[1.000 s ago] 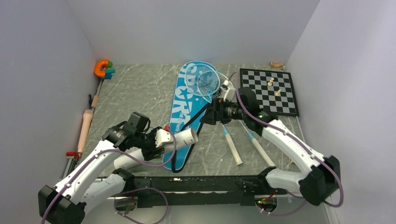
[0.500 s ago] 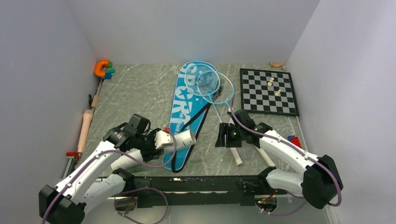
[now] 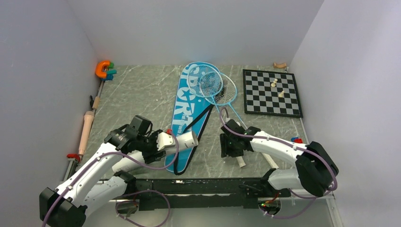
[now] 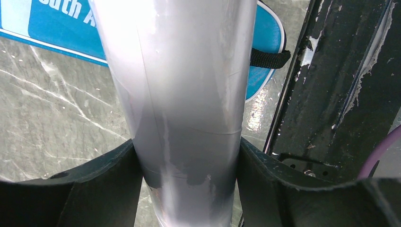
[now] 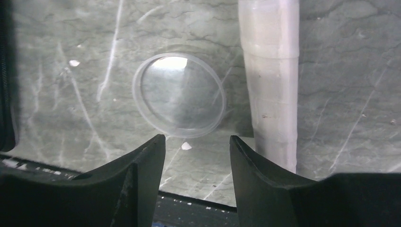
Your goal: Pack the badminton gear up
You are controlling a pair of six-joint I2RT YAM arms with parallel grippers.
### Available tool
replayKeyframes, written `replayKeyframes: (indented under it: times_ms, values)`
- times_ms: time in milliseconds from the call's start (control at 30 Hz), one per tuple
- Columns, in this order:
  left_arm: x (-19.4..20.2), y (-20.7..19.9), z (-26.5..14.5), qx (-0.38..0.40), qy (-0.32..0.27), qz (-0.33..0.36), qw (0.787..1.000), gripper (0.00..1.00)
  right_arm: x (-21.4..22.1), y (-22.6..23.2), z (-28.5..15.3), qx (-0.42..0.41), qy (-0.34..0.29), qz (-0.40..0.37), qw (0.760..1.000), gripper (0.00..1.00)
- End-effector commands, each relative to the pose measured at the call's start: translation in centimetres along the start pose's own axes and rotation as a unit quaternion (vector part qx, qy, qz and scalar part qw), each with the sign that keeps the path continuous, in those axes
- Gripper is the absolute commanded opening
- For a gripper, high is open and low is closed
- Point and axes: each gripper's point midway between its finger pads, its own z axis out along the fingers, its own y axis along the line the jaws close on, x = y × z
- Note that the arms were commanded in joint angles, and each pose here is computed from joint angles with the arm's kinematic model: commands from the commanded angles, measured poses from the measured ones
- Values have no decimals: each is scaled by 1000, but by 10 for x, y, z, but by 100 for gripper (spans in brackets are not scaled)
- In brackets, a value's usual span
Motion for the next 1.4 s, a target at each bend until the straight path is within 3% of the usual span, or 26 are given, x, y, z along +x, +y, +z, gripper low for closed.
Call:
replayKeyframes:
  times_ms: [0,333,667,900,1100,1367]
  values:
    - [-10,5,-3,-13,-22,19,999,67,-17,-6,-1,55,-40,13,998,56]
    - [-8,4,-2,-13,-22,17,1000,67,-29,1,7,57,-74,26,995,50]
    - [-7,4,-1,-12,-18,15,1000,67,-26,7,21,51,-65,18,996,18]
    - [-5,5,2,-12,-17,19,1000,67,-67,34,-32,-3,-138,-5,990,0]
    - [-8,4,3,-7,-24,23,999,66,-90,69,-91,-124,-172,-32,977,0]
    - [-14,2,2,5,-34,33,999,66,-79,116,-133,-333,-164,-65,926,0]
